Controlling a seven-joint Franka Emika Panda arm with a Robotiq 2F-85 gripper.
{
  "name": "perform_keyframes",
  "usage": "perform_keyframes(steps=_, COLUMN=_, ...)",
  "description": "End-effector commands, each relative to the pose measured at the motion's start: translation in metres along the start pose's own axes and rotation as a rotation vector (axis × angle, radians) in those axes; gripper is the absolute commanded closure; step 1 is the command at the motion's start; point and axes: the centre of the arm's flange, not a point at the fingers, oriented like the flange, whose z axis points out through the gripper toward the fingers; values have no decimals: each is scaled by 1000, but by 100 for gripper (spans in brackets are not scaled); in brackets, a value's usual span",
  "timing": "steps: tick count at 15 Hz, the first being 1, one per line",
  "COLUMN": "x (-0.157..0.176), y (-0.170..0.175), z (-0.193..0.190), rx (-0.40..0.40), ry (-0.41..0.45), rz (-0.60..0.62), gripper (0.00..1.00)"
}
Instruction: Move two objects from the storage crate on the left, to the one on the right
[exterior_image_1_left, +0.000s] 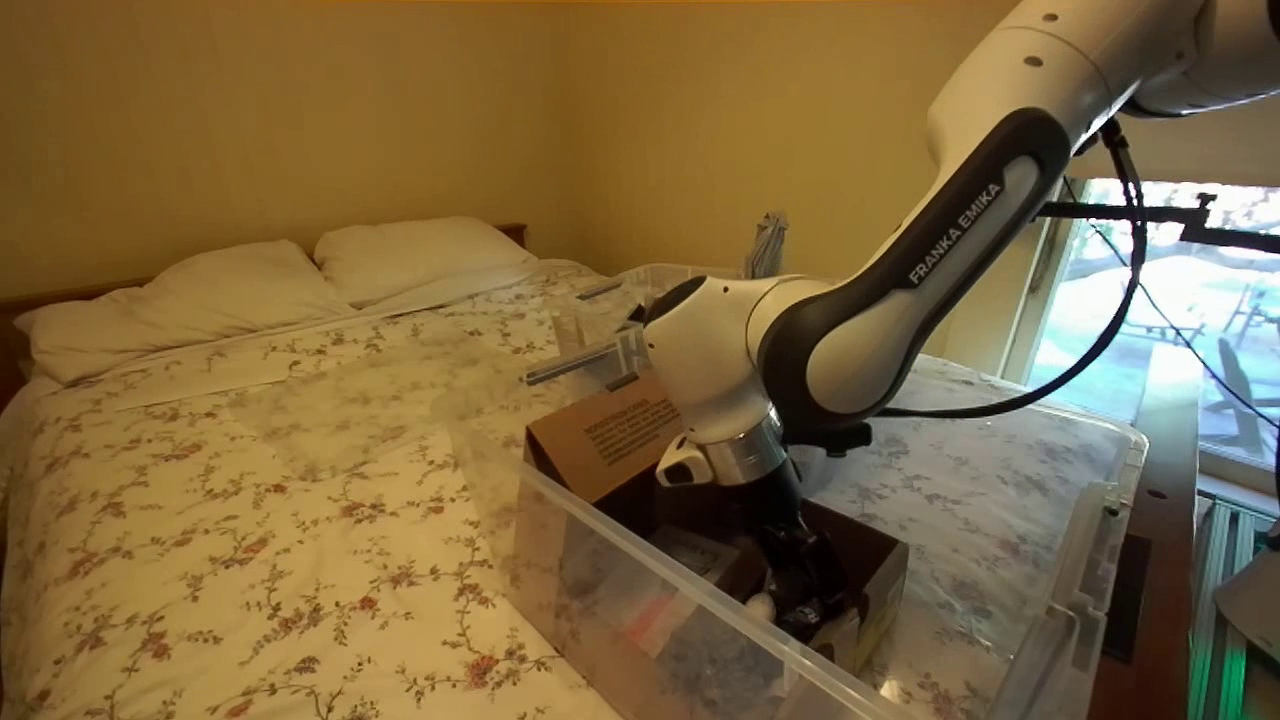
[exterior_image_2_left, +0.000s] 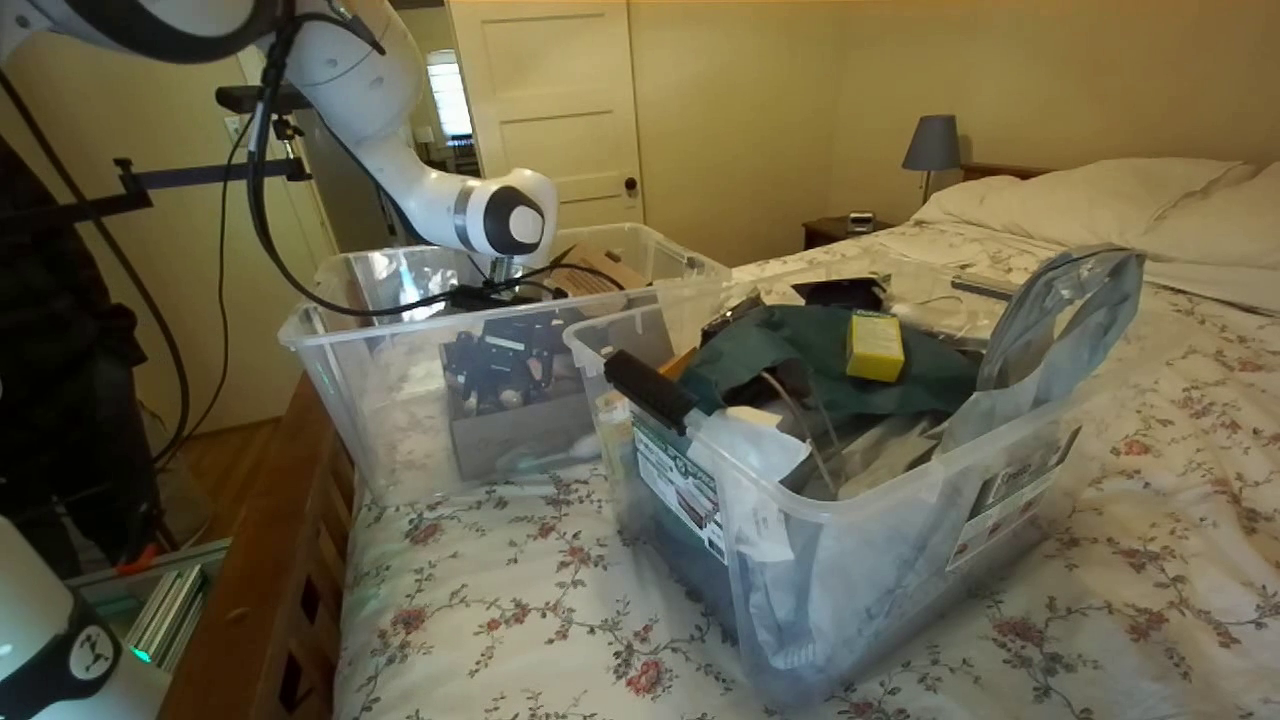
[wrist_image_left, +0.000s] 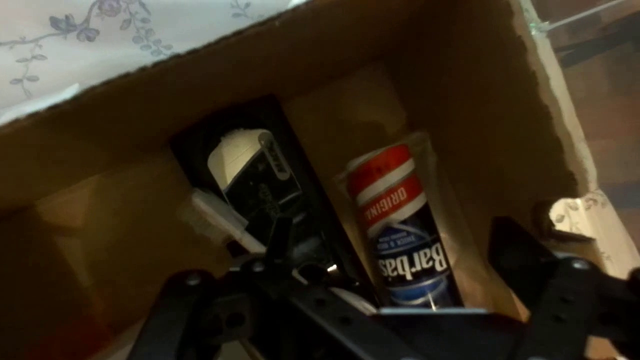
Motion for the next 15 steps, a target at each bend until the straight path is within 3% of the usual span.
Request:
perform_keyframes(steps=1, x=11, y=7, z=21, rx=43, ry=-20, rz=-3, gripper=0)
perform_keyframes(steps=4, x=14, y=7, z=35, rx=62, ry=-29, rz=0, gripper=1)
perform_keyframes(steps=5, x=15, y=8, z=38, rx=64, ry=-19, rz=3, gripper=23)
perform_keyframes(steps=7, x=17, y=9, z=39, rx=59, ry=-8, rz=12, gripper=31)
perform_keyframes(steps=11, x=14, y=11, z=32, rx=44, ry=18, rz=26, gripper=58)
perform_keyframes(steps=15, x=-5, y=-8, z=-21, rx=-27, ry=90, rz=45, gripper=85)
